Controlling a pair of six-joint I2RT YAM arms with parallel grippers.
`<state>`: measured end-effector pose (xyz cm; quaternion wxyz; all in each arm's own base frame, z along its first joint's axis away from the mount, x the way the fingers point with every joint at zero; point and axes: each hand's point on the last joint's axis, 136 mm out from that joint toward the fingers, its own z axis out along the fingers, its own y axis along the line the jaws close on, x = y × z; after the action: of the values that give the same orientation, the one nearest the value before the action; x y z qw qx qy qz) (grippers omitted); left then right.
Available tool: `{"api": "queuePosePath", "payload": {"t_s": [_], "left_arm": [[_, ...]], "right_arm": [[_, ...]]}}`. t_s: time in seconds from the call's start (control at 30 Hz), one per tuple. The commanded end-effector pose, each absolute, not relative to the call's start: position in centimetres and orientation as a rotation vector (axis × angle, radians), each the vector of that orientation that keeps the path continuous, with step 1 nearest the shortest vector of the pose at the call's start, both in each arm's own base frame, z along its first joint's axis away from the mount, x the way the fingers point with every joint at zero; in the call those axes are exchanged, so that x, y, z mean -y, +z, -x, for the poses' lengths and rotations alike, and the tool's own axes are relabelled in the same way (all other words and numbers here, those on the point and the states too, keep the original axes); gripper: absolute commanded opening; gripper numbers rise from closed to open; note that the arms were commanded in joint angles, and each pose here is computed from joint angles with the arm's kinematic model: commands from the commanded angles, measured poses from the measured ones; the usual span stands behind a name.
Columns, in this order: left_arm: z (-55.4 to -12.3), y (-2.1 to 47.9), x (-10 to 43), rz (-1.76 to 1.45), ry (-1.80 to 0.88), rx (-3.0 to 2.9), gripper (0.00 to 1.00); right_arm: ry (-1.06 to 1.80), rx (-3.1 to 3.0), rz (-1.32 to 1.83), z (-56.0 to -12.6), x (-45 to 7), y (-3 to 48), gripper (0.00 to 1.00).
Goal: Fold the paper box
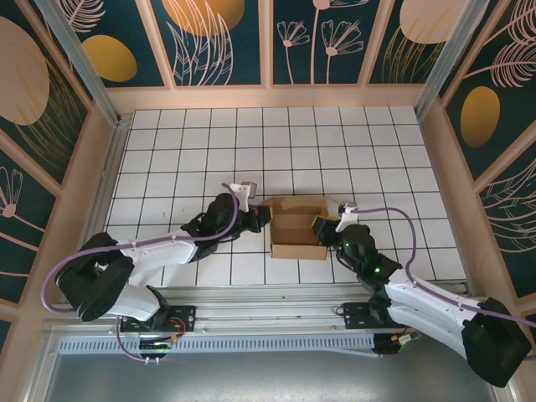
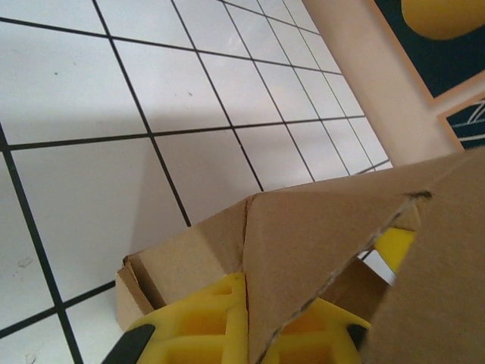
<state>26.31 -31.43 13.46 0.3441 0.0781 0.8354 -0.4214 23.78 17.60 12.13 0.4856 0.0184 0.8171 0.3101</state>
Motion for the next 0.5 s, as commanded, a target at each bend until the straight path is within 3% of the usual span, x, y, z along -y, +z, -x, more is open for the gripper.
{"api": "queuePosePath", "payload": {"t_s": [0.0, 0.27, 0.47], "left_arm": [[-21.7, 9.6, 31.3, -0.372, -1.100, -2.346, 0.00], [-22.9, 10.8, 29.7, -0.417, -0.935, -2.204, 0.00], [-24.4, 14.6, 29.2, -0.404, -0.875, -2.017, 0.00]], "right_arm": [[0.797, -2.088, 0.006, -21.8, -18.3, 10.8, 0.33], [0.850, -2.045, -0.051, -20.9, -17.3, 14.0, 0.62], [1.016, -1.977, -0.006, -18.9, -17.8, 17.7, 0.75]]}}
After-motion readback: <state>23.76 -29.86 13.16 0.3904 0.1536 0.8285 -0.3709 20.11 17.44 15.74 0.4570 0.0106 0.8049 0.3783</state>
